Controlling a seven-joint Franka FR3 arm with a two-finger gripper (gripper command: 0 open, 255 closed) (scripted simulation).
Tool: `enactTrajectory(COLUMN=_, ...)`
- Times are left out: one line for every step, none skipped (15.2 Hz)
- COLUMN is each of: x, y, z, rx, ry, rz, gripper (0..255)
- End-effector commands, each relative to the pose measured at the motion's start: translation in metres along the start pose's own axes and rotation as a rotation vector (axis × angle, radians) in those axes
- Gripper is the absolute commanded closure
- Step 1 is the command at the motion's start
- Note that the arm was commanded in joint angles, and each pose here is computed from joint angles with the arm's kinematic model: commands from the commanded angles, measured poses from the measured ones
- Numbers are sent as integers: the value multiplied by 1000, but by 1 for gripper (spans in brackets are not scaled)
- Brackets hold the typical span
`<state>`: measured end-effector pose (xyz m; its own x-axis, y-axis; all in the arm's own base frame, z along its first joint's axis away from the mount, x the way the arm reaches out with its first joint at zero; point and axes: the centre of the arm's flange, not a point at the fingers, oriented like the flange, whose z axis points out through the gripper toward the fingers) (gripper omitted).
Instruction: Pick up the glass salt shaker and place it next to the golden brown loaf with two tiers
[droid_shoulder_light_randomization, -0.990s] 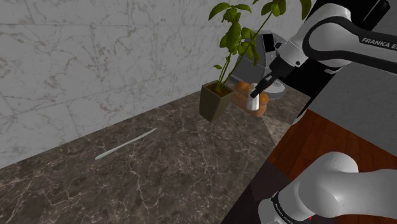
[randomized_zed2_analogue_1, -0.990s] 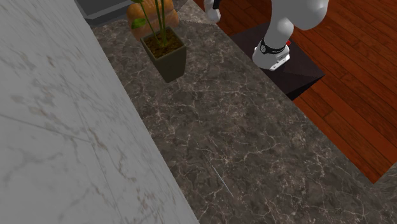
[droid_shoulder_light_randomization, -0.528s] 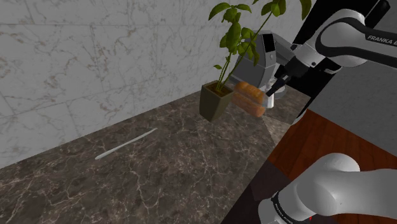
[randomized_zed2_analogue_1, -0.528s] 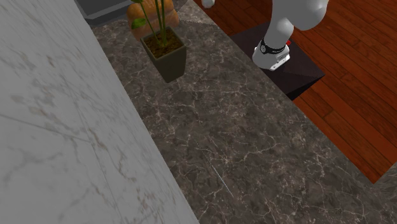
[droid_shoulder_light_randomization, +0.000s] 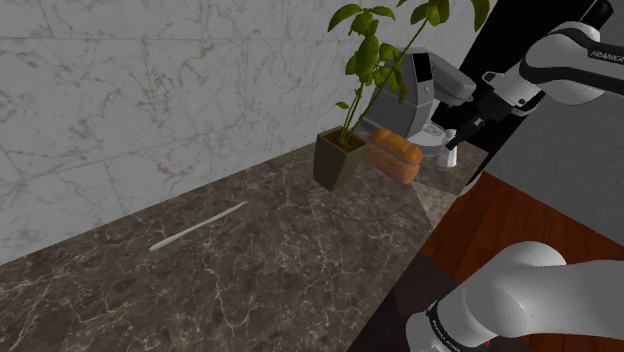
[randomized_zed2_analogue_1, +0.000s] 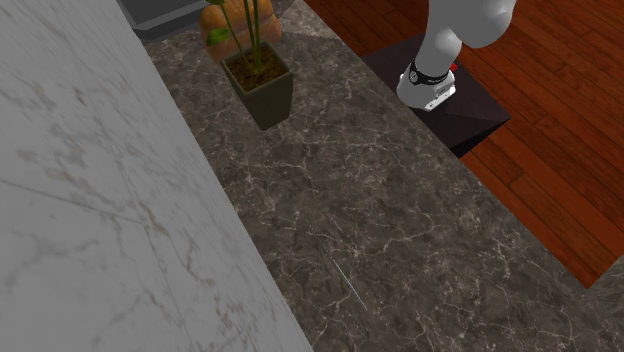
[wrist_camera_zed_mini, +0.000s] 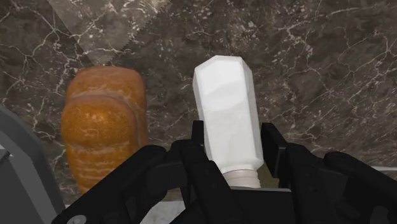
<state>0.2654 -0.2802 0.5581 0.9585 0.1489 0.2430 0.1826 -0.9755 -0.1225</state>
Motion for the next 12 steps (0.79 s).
enactTrajectory(x=-9, y=25, z=-3, rx=-1, ry=-1, rz=-1, gripper=255)
enactTrajectory(x=-19, y=47, z=-9, rx=-1, ry=-1, rz=-1, gripper=255)
enactTrajectory(x=-20, y=48, z=-4, rx=-1, ry=-1, rz=-1, gripper=255)
enactTrajectory(x=-21, y=48, z=2, rx=-1, ry=-1, rz=-1, gripper=255)
enactTrajectory(x=-23, y=49, z=7, rx=-1, ry=-1, rz=-1, gripper=255)
enactTrajectory(x=-24, y=49, z=12, rx=-1, ry=-1, rz=-1, gripper=255)
enactTrajectory(x=-25, y=50, z=17, rx=-1, ry=-1, rz=-1, gripper=255)
enactTrajectory(x=-27, y=51, z=22, rx=-1, ry=-1, rz=-1, gripper=255)
enactTrajectory(x=-28, y=51, z=27, rx=-1, ry=-1, rz=-1, gripper=255)
enactTrajectory(x=-29, y=52, z=32, rx=-1, ry=-1, rz=-1, gripper=255)
enactTrajectory(x=-30, y=53, z=37, rx=-1, ry=-1, rz=-1, gripper=255)
enactTrajectory(x=-32, y=53, z=42, rx=-1, ry=-1, rz=-1, gripper=255)
